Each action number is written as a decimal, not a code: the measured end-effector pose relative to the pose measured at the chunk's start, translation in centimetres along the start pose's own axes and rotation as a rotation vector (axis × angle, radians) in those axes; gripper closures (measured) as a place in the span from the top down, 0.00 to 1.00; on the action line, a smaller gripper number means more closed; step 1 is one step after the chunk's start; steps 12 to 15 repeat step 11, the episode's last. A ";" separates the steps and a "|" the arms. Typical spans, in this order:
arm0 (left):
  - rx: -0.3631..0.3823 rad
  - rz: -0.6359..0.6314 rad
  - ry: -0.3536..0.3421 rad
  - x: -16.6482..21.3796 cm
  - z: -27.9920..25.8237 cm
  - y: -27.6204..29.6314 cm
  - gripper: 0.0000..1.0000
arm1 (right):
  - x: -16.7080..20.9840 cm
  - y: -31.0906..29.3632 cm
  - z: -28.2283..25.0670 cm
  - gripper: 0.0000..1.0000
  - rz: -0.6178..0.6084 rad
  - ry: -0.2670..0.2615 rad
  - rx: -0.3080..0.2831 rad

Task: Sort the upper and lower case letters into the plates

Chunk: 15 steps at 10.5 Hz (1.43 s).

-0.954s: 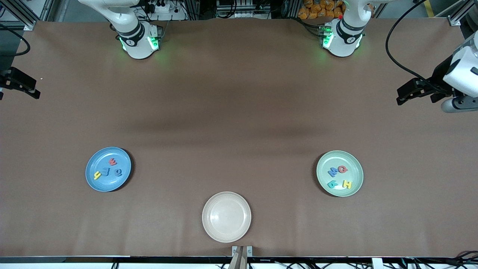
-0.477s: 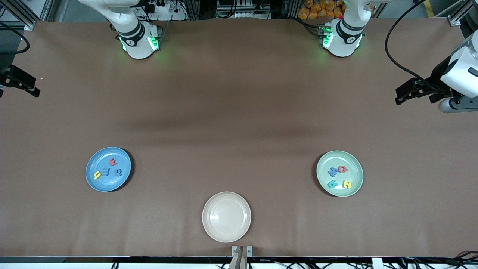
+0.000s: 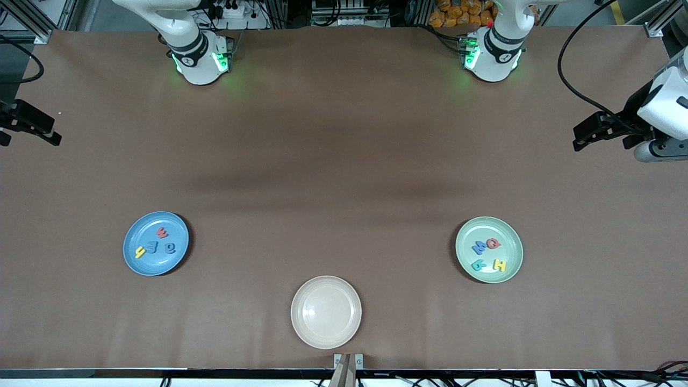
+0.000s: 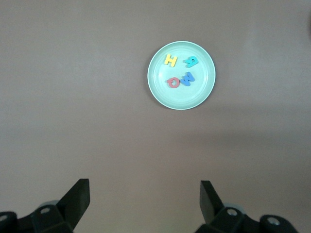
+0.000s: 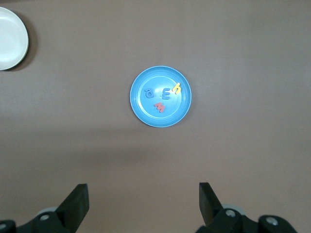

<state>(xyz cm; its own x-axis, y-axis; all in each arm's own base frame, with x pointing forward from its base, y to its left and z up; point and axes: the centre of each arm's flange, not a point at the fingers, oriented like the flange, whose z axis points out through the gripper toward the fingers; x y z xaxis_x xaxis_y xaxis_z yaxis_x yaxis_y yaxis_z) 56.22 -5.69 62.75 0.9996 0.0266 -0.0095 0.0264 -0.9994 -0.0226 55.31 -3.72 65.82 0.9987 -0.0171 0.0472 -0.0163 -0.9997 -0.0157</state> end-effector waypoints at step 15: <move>-0.017 0.005 0.009 -0.7 -2.3 0.3 1.00 | 0.0 -1.4 0.1 1.00 -0.025 -0.002 0.000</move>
